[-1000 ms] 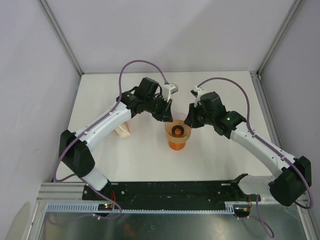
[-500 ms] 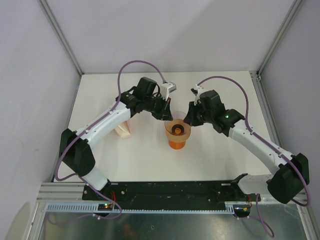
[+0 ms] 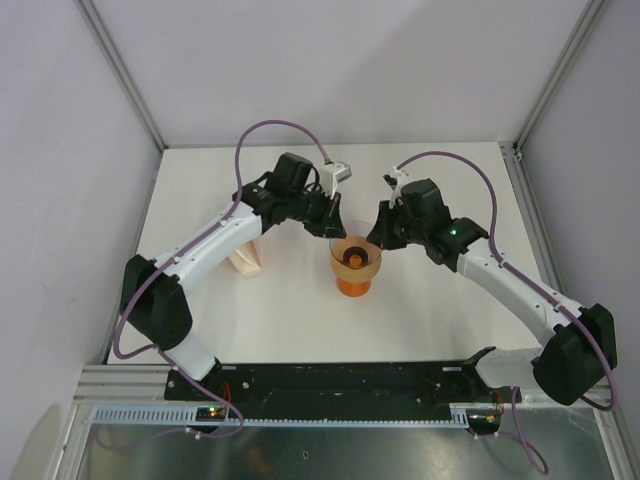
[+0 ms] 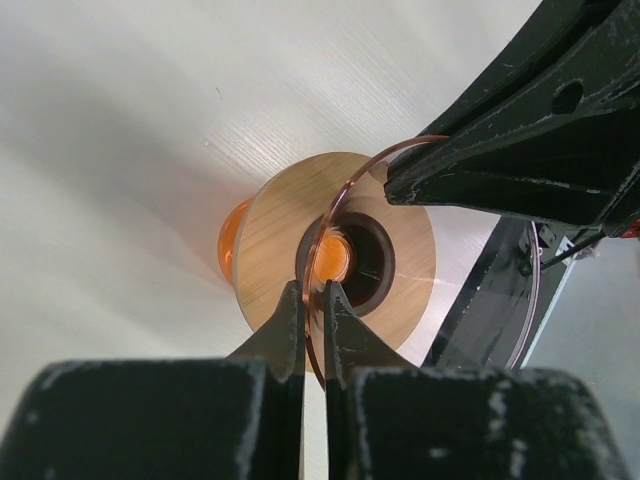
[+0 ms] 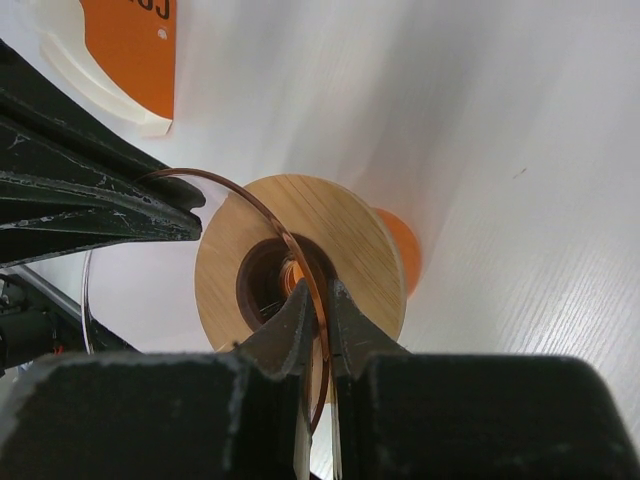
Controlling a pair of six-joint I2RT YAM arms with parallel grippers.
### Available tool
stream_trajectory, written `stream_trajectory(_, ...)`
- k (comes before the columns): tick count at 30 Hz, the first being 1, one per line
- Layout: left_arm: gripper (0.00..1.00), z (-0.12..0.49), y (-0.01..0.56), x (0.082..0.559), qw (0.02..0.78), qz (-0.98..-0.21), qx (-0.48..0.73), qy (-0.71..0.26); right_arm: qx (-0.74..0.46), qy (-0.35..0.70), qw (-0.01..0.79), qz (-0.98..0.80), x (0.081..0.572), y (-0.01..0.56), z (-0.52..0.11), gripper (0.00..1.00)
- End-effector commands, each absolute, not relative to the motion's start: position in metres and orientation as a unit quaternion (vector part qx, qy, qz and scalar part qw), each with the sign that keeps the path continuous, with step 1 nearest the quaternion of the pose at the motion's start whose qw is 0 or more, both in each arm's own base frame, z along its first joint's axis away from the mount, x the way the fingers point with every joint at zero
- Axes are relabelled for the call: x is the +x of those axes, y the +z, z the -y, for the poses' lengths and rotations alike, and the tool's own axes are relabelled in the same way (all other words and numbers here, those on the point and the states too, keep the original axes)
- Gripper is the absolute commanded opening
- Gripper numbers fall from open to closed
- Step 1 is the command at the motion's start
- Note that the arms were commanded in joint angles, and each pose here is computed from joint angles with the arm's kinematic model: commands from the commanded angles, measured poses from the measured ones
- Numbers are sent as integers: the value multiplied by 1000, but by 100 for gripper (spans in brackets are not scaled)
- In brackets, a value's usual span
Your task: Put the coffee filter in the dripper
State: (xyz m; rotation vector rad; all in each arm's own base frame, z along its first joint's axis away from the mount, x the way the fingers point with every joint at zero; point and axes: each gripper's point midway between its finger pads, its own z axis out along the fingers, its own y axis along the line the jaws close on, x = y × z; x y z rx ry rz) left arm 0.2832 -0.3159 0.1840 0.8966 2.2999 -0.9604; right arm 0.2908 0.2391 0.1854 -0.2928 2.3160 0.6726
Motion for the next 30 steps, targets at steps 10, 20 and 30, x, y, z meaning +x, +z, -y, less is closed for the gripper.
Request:
stream_trajectory(10, 0, 265, 54, 210, 11, -882, 379, -280, -136, 180, 271, -936, 281, 95, -220, 0)
stream_trajectory(20, 4, 298, 139, 247, 129, -855, 385, -322, -148, 220, 326, -907, 286, 141, -238, 0)
stream_trajectory(30, 5, 297, 134, 254, 132, -862, 382, -306, -144, 207, 329, -910, 292, 158, -238, 0)
